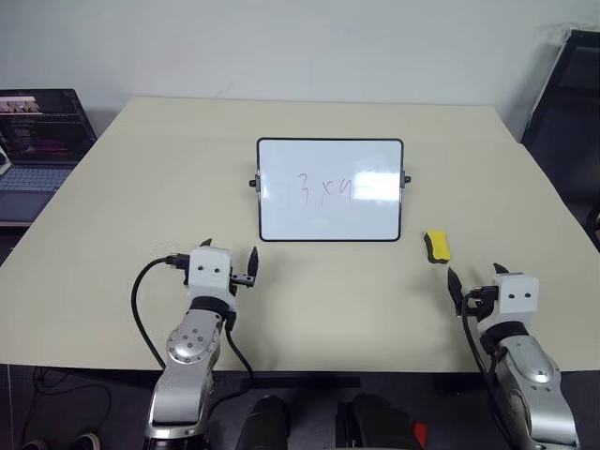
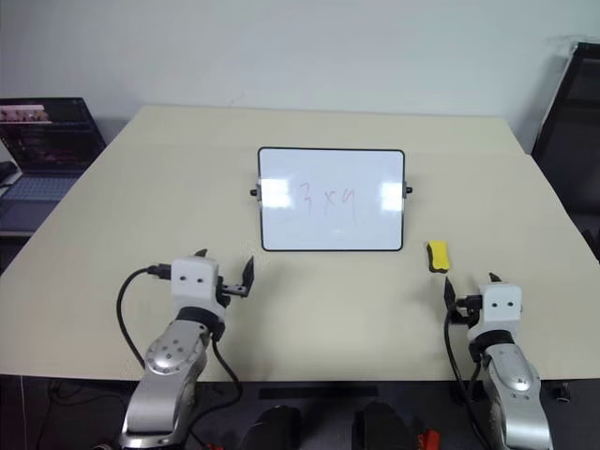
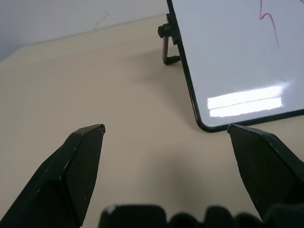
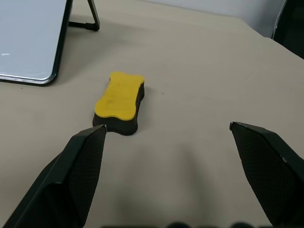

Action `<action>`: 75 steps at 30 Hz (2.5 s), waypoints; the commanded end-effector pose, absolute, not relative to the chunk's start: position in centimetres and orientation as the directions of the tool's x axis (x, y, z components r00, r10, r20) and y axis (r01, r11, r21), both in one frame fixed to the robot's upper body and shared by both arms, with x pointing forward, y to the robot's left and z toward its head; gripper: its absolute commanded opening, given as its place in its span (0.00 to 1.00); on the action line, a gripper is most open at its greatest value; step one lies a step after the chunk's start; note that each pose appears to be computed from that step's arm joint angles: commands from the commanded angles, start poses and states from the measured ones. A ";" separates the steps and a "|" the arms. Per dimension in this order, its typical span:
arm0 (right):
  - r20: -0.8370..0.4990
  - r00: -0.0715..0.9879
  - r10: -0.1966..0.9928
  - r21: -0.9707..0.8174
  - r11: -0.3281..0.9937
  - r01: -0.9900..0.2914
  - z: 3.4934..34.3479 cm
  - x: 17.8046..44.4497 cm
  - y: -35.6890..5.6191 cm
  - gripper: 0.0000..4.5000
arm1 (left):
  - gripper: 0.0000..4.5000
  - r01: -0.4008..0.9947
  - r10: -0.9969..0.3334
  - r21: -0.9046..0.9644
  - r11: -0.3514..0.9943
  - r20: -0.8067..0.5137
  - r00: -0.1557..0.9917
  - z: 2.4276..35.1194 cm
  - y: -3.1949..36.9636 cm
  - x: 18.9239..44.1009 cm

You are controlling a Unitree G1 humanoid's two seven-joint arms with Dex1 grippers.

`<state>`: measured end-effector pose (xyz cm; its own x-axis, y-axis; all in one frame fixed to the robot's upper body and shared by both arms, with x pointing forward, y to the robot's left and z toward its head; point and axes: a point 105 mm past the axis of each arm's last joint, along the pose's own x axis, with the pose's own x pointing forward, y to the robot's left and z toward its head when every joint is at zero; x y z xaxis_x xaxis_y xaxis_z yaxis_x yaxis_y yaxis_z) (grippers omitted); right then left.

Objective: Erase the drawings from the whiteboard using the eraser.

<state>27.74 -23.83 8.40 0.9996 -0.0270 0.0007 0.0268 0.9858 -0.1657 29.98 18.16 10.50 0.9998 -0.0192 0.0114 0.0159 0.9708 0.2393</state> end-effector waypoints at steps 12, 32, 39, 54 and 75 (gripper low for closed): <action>0.071 0.997 0.034 -0.044 0.999 -0.031 12.0 26.4 -20.5 0.99 | 1.00 0.077 -0.092 0.305 0.949 0.035 0.995 11.1 19.4 30.3; 0.155 0.987 0.031 -0.033 0.999 -0.026 17.8 28.5 -18.7 0.99 | 1.00 0.718 -0.790 0.393 0.574 0.033 0.613 18.0 11.7 32.5; 0.021 0.999 0.035 0.002 0.999 -0.035 17.1 31.0 -19.3 0.99 | 1.00 0.849 -0.929 0.422 0.317 -0.042 0.368 19.6 8.3 32.1; -0.199 0.980 -0.022 0.006 1.000 0.024 13.0 35.4 -20.3 0.99 | 1.00 0.876 -0.965 0.459 0.149 -0.128 0.231 19.7 7.7 33.5; -0.257 0.964 -0.071 -0.014 0.997 0.069 10.8 35.7 -21.3 0.79 | 1.00 0.876 -0.966 0.462 0.137 -0.135 0.222 19.5 7.3 33.1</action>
